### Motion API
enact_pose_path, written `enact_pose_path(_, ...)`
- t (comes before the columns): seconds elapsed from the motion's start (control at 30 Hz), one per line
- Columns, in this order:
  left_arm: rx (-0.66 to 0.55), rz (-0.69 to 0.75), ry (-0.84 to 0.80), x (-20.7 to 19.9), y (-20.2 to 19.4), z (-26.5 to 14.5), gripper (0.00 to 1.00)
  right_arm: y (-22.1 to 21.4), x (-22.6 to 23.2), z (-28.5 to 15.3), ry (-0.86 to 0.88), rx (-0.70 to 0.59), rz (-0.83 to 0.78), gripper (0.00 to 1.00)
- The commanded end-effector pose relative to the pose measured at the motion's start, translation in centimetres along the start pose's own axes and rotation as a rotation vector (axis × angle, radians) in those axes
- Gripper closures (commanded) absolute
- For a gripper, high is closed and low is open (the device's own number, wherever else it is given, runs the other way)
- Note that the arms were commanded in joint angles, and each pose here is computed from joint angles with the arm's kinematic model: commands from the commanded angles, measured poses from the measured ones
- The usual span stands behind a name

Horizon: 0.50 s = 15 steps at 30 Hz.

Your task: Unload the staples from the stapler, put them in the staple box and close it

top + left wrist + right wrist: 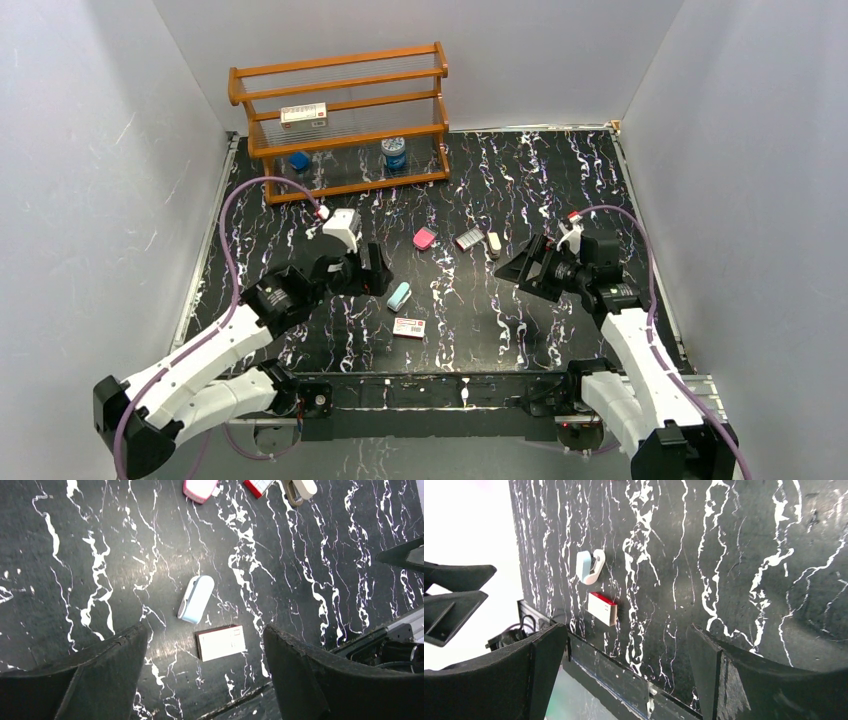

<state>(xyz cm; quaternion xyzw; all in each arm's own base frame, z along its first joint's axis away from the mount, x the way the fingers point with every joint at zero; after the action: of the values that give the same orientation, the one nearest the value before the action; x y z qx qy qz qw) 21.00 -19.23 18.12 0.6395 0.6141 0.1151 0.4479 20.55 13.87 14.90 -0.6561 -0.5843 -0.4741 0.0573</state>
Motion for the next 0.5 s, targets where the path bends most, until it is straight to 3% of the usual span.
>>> enact_pose_path(0.0, -0.003, -0.084, -0.043, -0.3, -0.7, -0.9, 0.19, 1.0, 2.7, -0.9, 0.134, -0.056, -0.103, 0.01)
enact_pose_path(0.23, -0.071, -0.007, -0.193, -1.6, -0.8, -0.6, 0.13, 2.8, 2.9, -1.7, 0.042, -0.068, -0.085, 0.01)
enact_pose_path(0.47, 0.108, 0.183, -0.264, -2.3, -4.5, 2.9, 0.21, 5.5, 2.3, -0.6, -0.026, -0.127, 0.019, 0.01)
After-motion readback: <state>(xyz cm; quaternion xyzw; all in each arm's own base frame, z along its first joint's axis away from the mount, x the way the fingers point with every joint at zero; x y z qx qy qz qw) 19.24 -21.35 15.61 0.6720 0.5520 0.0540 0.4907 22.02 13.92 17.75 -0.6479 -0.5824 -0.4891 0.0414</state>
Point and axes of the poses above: each gripper's point midway between its finger pads, its own z axis out along the fingers, its own x axis along the line the jaws close on, y = z × x, the point moved 1 cm from there along -z, back along the fingers, and after that the axes turned 6 degrees about -z, right-handed, at the moved point
